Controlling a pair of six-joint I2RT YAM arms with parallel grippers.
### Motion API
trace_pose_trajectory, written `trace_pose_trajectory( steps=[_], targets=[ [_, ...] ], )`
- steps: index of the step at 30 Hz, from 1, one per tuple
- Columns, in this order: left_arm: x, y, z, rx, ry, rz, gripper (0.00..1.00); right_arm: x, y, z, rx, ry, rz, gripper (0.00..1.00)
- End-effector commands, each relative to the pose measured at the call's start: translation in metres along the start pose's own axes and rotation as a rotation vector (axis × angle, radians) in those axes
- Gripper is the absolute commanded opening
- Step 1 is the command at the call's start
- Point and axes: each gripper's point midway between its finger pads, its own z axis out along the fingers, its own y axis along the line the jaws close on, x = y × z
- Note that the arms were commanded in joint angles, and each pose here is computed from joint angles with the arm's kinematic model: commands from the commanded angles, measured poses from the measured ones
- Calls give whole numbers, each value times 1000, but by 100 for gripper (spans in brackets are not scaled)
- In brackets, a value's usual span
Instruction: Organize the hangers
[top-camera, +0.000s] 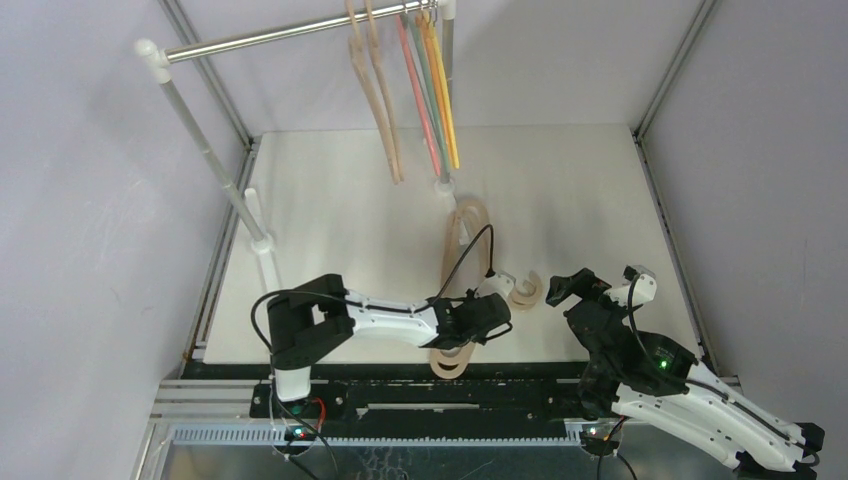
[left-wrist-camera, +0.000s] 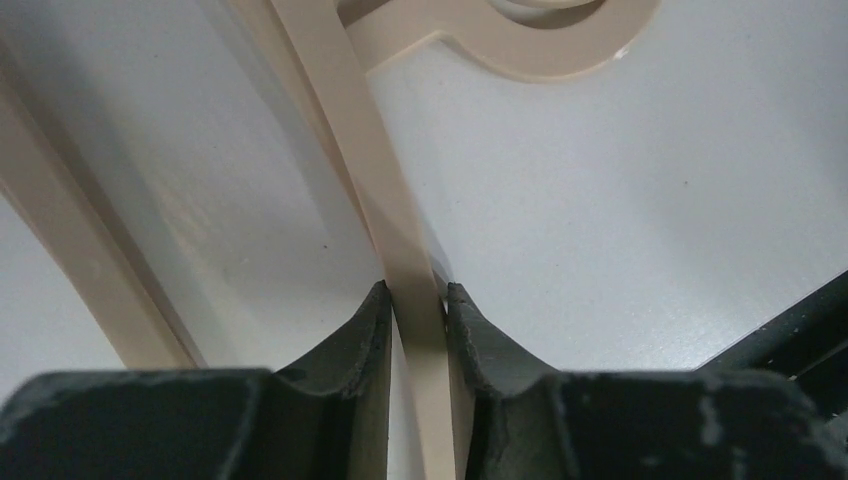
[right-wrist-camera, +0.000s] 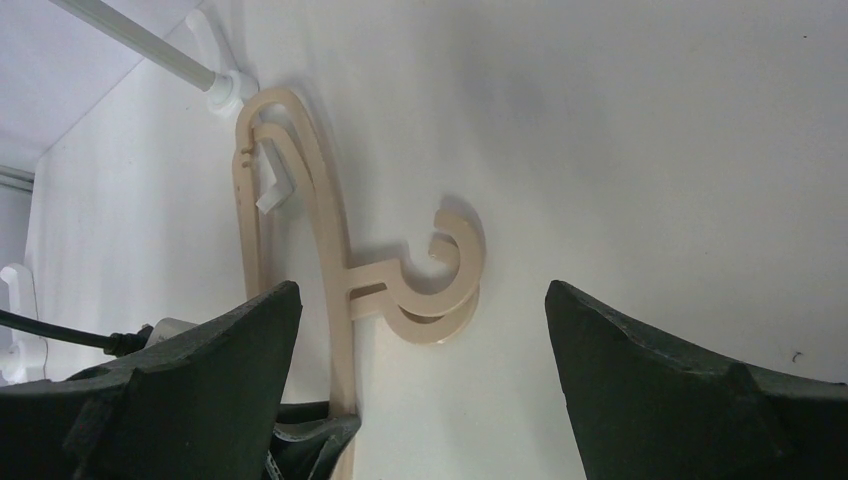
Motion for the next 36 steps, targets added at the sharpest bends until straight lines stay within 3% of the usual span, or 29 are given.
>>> trace_pose_trajectory(
  steps=[1,5,18,28,36],
  targets=[
    [-9,5,-15,3,-14,2,19,-9,6,-2,-15,-21,30,100],
    [-10,8,-21,-7,-20,2,0,-10,6,-2,-15,-22,29,100],
    [-56,10,-94,123,-158,-10,0,-5,8,0,-22,-12,24,100],
    [-27,22,-85,104,-131,-58,0,-3,9,0,-29,-1,28,100],
    [-31,54,-109,37,-239,-140,0,1,10,0,-33,6,33,100]
  ],
)
